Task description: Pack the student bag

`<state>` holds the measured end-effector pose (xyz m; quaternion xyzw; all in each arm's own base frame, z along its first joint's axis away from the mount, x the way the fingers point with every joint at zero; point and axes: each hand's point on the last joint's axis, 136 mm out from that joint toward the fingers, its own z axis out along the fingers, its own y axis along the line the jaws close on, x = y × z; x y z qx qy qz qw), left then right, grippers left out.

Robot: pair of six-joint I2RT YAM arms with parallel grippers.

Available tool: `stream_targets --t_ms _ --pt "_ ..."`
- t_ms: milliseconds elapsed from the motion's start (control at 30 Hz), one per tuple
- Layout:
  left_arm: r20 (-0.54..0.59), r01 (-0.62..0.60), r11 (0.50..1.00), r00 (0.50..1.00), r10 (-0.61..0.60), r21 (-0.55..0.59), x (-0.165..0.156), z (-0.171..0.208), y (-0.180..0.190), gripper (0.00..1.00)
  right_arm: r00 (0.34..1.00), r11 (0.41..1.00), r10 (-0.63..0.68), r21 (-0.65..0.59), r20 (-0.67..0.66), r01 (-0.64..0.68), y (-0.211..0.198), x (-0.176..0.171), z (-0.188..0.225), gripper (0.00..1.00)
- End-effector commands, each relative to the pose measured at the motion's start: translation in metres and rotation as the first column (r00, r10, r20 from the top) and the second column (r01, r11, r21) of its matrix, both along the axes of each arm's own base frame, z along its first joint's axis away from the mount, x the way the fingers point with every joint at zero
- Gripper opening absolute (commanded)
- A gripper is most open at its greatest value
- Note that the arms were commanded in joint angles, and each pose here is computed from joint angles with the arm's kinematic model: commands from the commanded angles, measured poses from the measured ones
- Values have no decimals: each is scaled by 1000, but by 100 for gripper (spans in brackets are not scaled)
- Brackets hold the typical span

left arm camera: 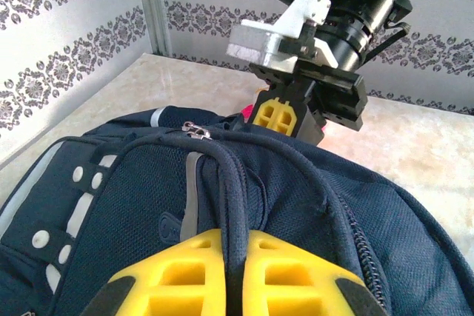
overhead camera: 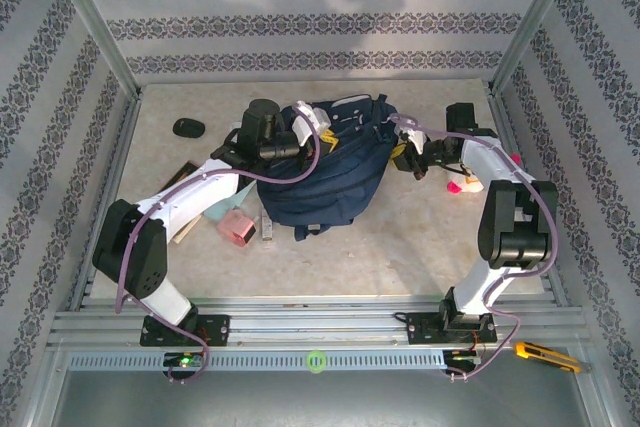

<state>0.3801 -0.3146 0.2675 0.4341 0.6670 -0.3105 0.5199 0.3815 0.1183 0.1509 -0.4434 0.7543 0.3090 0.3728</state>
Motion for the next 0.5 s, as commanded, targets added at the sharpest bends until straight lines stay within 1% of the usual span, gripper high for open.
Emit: stream_targets --t_ms 0,67,167,233,333,367,467 --pt "162 -120 992 979 123 -25 23 50 22 0 996 992 -38 117 -78 47 10 -13 29 0" --pt "158 -174 985 972 171 2 33 46 31 0 988 991 -92 82 -122 103 4 -17 25 0" --pt "162 -205 978 967 198 27 41 43 43 0 976 986 -167 -6 -141 168 -10 -21 15 0" --pt "160 -220 975 964 212 30 45 44 52 0 970 980 -198 -30 -142 195 -19 -21 13 0" --pt "164 -243 969 959 232 50 50 42 63 0 975 985 -171 -13 -143 171 -22 -27 19 0" --pt "161 -249 967 958 238 53 50 41 66 0 981 990 -138 -2 -137 139 -18 -32 22 0" --pt "158 -244 968 960 233 58 50 40 66 0 985 993 -101 43 -139 108 -11 -37 30 0"
